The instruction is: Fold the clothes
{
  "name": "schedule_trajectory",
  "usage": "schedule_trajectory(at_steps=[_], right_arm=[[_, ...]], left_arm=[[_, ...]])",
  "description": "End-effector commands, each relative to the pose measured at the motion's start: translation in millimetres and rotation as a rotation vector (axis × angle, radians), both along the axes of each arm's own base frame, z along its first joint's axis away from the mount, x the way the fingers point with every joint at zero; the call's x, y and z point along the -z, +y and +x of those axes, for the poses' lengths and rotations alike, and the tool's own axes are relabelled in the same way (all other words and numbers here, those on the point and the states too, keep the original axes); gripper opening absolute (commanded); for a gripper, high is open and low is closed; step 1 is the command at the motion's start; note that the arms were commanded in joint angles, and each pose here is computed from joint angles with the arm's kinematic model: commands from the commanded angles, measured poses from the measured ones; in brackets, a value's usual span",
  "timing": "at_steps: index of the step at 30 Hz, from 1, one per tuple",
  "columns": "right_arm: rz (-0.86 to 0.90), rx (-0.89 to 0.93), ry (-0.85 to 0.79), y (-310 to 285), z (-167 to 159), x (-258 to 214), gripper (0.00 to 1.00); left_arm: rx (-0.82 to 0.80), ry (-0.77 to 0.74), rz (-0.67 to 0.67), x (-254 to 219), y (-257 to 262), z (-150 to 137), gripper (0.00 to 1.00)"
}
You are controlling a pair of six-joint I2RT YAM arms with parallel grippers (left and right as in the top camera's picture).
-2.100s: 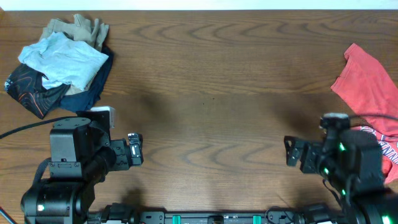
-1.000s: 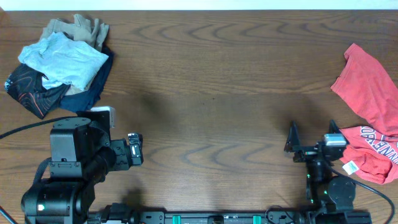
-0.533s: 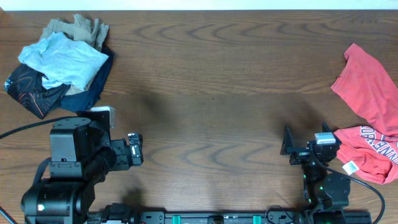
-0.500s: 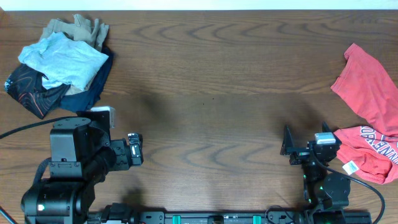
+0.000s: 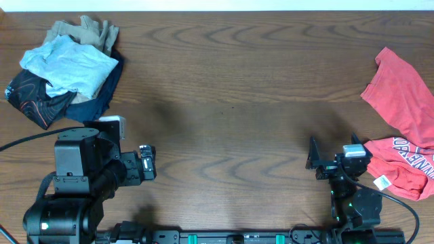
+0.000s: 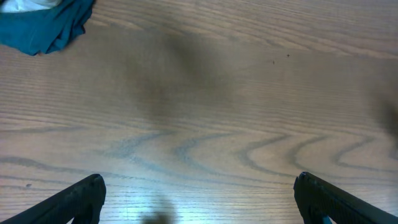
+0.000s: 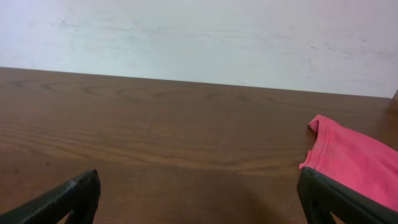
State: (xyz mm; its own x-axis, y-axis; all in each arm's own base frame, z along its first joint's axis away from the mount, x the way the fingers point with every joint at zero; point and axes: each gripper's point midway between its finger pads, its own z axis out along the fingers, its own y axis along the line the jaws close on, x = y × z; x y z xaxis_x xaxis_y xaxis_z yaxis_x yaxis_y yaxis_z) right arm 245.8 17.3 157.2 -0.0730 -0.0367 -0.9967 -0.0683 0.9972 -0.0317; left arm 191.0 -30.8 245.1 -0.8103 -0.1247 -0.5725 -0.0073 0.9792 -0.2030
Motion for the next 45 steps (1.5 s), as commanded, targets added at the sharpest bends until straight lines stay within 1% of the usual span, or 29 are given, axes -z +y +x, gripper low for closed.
schedule_trajectory(at_steps=[1, 13, 17, 21, 24, 27, 29, 32, 34, 36, 39, 45], right_arm=[[-0.010, -0.005, -0.001, 0, 0, 1, 0.99], [-0.010, -0.005, -0.001, 0, 0, 1, 0.99], [-0.010, -0.005, -0.001, 0, 0, 1, 0.99], [-0.010, -0.005, -0.001, 0, 0, 1, 0.99], [-0.010, -0.005, -0.001, 0, 0, 1, 0.99], [-0.010, -0.005, -0.001, 0, 0, 1, 0.99], [-0.010, -0.005, -0.001, 0, 0, 1, 0.99], [-0.010, -0.005, -0.001, 0, 0, 1, 0.99], [-0.010, -0.005, -0.001, 0, 0, 1, 0.99], [-0.010, -0.005, -0.001, 0, 0, 1, 0.99], [-0.010, -0.005, -0.001, 0, 0, 1, 0.99], [-0.010, -0.005, -0.001, 0, 0, 1, 0.99]], left_arm=[[-0.005, 0.005, 0.011, 2, 2, 0, 0.98], [-0.005, 0.003, 0.011, 2, 2, 0, 0.98], [-0.004, -0.048, 0.009, -7, 2, -7, 0.98], [-0.005, -0.137, 0.014, -21, 4, -21, 0.98], [-0.054, -0.199, 0.079, -26, 19, -43, 0.98], [-0.064, -0.290, 0.081, -33, 21, -60, 0.98], [-0.078, -0.340, 0.088, -31, 24, -70, 0.98], [-0.094, -0.389, 0.096, -22, 27, -77, 0.98], [-0.101, -0.411, 0.100, -13, 29, -77, 0.98], [-0.103, -0.444, 0.096, -5, 28, -70, 0.98], [-0.107, -0.512, 0.091, 3, 28, -51, 0.98], [-0.114, -0.587, 0.087, 35, 27, -15, 0.98]])
